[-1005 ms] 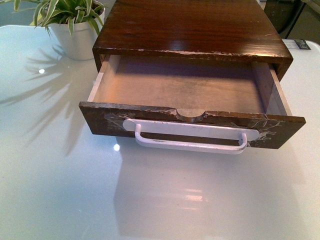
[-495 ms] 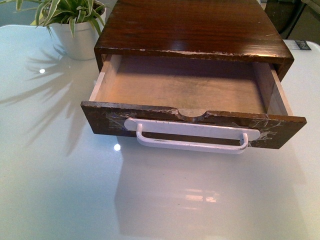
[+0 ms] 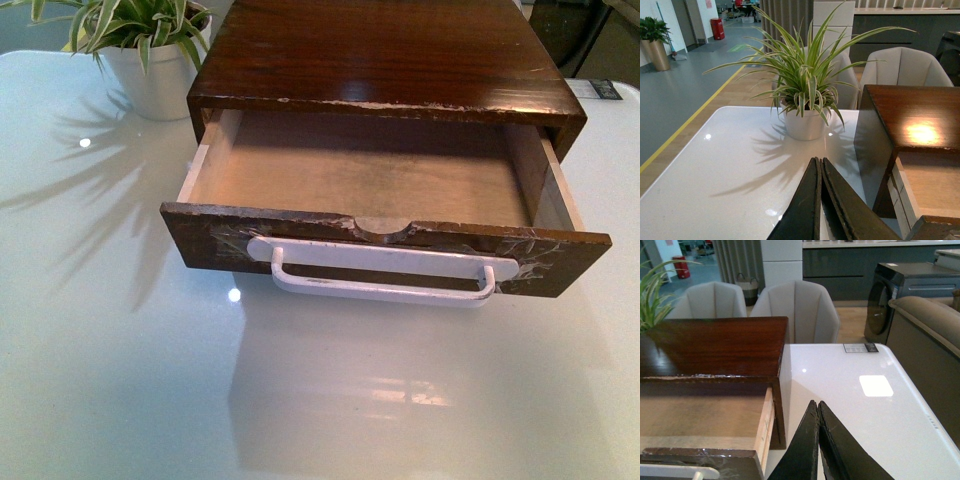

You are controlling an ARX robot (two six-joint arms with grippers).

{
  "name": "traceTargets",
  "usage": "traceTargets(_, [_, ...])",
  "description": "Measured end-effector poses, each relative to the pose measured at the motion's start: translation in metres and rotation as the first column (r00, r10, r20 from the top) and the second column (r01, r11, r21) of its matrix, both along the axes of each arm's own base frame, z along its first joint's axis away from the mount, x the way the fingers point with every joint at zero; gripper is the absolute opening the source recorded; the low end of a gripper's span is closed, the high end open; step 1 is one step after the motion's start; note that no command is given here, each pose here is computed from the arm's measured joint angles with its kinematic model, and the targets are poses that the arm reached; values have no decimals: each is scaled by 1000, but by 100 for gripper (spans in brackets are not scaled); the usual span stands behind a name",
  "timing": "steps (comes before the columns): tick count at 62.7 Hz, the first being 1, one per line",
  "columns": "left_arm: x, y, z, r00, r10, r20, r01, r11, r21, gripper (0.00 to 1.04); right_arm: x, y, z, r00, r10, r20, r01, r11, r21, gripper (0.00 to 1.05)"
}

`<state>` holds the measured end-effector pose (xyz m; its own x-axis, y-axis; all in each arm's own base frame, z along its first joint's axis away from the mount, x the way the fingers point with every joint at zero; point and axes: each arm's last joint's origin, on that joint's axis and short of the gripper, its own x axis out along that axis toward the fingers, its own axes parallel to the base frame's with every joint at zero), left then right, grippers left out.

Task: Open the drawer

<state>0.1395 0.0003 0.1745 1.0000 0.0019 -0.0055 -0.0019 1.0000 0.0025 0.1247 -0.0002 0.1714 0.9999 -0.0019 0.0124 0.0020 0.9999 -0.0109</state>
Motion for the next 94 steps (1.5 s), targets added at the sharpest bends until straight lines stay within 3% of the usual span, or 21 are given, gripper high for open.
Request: traceTargets(94, [-42, 0, -7, 1000, 0, 14, 0, 1000, 0, 2, -28, 0, -2, 1000, 0, 1, 0, 1000, 0, 2])
